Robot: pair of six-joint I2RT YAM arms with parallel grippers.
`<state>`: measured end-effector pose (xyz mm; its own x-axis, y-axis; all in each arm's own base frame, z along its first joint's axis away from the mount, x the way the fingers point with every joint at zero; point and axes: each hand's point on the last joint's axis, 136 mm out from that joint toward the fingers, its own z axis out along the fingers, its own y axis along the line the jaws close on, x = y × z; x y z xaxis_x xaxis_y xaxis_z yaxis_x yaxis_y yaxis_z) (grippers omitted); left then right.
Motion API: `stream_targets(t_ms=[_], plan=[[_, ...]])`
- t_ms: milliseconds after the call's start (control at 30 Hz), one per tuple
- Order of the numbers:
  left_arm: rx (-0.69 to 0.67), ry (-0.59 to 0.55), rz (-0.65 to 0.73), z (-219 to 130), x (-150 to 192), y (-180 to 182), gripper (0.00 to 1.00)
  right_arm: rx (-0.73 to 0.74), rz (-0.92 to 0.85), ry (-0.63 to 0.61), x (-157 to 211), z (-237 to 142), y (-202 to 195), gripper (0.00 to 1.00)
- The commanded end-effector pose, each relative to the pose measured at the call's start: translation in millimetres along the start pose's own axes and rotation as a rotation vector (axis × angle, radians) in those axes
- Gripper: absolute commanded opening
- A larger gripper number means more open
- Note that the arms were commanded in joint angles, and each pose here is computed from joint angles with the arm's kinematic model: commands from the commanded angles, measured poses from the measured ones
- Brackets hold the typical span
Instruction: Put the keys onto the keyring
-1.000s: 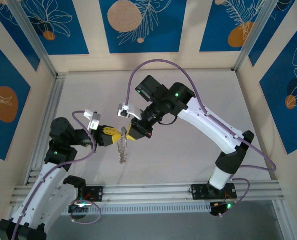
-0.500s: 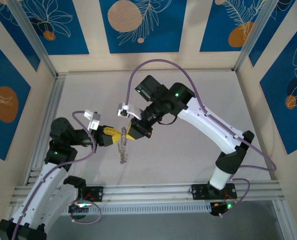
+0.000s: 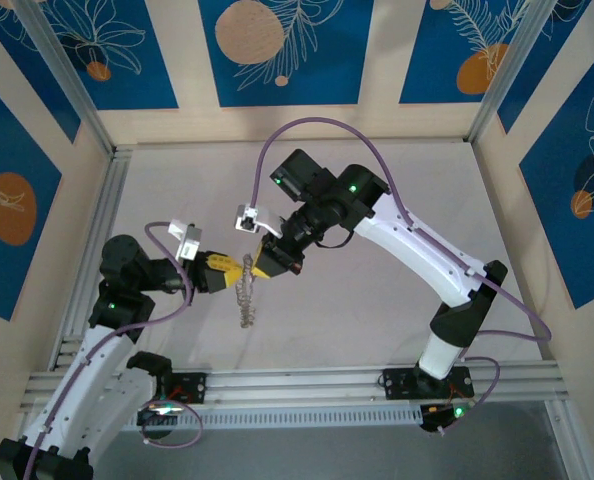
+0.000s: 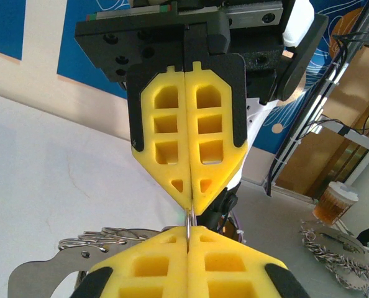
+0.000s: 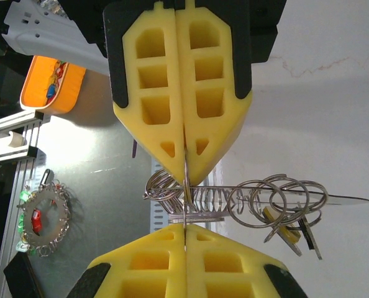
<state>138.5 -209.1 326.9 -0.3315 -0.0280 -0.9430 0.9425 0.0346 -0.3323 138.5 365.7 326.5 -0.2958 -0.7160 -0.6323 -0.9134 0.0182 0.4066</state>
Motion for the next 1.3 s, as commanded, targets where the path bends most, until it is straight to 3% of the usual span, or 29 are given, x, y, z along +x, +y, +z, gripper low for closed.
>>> stream_targets(t_ms=[0,1267], plan=[[0.028,-0.012,0.092,-0.1,-14.0,-15.6,0.0,-0.011,0.029,0.006,4.8,-2.4,1.8,0.0],[0.024,-0.014,0.096,-0.5,-14.7,-16.3,0.0,-0.043,0.017,-0.008,1.8,-3.8,10.1,0.0]])
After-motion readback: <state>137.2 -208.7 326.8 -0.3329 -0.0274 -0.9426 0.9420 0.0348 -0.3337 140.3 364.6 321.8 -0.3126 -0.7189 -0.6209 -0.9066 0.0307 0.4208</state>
